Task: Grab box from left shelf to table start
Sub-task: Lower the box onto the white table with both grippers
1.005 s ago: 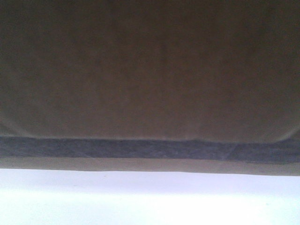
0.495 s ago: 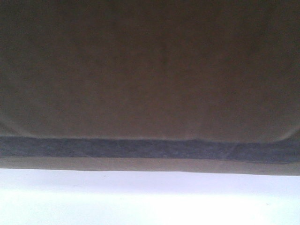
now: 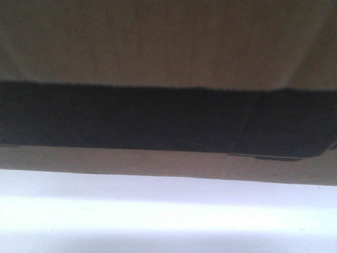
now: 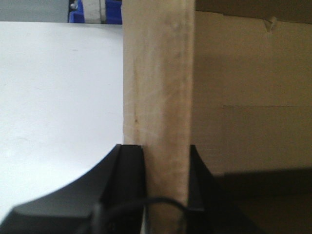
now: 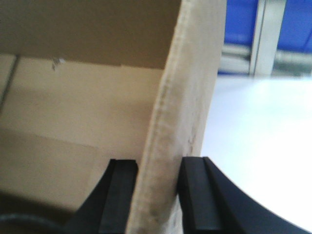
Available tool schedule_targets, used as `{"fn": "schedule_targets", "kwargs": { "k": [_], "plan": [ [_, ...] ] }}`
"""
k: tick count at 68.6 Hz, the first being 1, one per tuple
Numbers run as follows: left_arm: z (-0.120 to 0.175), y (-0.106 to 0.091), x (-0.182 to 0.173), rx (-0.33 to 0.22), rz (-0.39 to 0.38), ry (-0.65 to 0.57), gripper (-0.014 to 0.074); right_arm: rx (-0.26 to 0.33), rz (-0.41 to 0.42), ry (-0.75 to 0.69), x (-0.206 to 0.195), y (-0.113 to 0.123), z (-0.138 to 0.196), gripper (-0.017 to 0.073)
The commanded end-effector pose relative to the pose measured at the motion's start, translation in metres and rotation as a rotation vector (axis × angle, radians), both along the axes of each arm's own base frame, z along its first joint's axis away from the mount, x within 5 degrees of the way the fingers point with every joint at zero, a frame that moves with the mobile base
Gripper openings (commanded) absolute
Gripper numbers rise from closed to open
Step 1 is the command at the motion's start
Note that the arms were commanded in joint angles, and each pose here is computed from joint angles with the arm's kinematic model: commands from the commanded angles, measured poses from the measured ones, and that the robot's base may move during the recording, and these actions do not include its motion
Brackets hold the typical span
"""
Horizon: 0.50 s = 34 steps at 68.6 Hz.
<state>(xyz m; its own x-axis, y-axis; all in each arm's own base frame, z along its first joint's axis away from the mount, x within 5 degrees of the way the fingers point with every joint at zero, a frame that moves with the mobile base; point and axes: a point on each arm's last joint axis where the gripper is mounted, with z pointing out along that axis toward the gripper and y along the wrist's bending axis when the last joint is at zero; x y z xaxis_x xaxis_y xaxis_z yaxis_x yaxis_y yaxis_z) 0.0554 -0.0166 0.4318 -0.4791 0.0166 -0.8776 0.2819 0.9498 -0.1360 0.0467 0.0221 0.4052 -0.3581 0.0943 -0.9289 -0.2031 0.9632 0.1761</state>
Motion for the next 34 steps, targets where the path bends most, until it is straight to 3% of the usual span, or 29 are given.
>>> {"fn": "schedule_targets", "kwargs": {
  "k": [1,14,34],
  "plan": [
    [0.036,-0.014,0.015,-0.113,-0.048,-0.135,-0.0099,-0.031,-0.011,0.014,0.027,-0.001,0.023,0.0058],
    [0.044,-0.04,0.055,-0.086,-0.053,-0.075,-0.0099,-0.085,0.046,0.241,0.073,0.002,0.03,0.0058],
    [0.016,-0.068,0.11,0.014,-0.026,0.096,-0.0099,-0.13,0.072,0.335,0.135,0.003,0.019,0.0058]
  ]
}}
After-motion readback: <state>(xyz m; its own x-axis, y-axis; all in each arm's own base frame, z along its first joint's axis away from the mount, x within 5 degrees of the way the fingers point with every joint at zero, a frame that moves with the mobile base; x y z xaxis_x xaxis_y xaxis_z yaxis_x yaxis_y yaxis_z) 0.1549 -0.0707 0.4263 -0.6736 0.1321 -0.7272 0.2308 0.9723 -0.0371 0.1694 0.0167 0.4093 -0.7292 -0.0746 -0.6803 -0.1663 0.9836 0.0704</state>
